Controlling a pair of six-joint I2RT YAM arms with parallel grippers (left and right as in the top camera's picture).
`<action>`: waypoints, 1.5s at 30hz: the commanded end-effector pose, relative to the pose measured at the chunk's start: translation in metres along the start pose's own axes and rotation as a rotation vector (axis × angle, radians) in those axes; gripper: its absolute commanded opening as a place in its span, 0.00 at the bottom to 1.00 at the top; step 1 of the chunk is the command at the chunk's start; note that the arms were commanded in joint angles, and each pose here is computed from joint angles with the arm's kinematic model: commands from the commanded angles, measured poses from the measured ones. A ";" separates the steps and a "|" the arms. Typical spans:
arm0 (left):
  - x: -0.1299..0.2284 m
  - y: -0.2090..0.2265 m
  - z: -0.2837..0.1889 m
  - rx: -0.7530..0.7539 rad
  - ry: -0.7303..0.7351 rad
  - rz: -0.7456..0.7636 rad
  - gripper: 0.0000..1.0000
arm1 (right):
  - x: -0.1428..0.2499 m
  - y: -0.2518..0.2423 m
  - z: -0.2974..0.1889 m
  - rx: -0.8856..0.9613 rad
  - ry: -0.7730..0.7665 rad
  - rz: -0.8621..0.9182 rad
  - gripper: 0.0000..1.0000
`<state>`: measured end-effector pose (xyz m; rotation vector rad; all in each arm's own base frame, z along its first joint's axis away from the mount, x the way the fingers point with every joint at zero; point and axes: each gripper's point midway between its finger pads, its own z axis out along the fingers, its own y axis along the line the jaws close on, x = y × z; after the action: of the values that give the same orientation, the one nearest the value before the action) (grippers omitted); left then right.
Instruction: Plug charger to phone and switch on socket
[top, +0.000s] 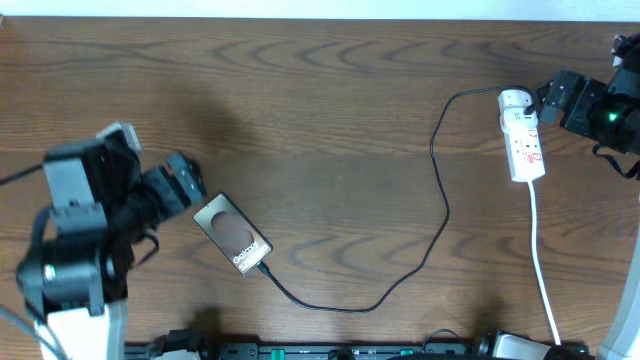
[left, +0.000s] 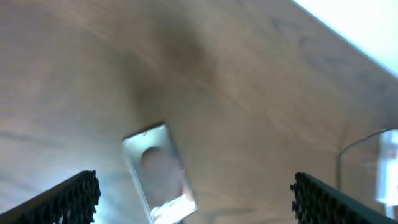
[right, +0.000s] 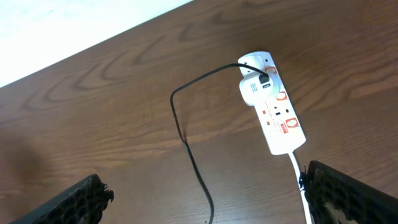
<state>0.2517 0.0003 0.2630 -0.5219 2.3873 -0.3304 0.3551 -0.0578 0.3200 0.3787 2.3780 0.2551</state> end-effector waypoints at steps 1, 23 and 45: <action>0.017 0.019 -0.013 -0.098 -0.078 0.076 0.97 | -0.001 0.001 -0.004 0.005 -0.010 0.011 0.99; 0.016 0.017 0.009 0.248 -1.068 0.266 0.97 | -0.001 0.001 -0.004 0.005 -0.010 0.010 0.99; 0.070 0.068 0.086 0.030 -0.688 0.299 0.97 | -0.001 0.001 -0.004 0.005 -0.010 0.010 0.99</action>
<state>0.2412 0.0166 0.1501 -0.2017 1.7049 -0.0703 0.3547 -0.0582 0.3194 0.3858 2.3803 0.2533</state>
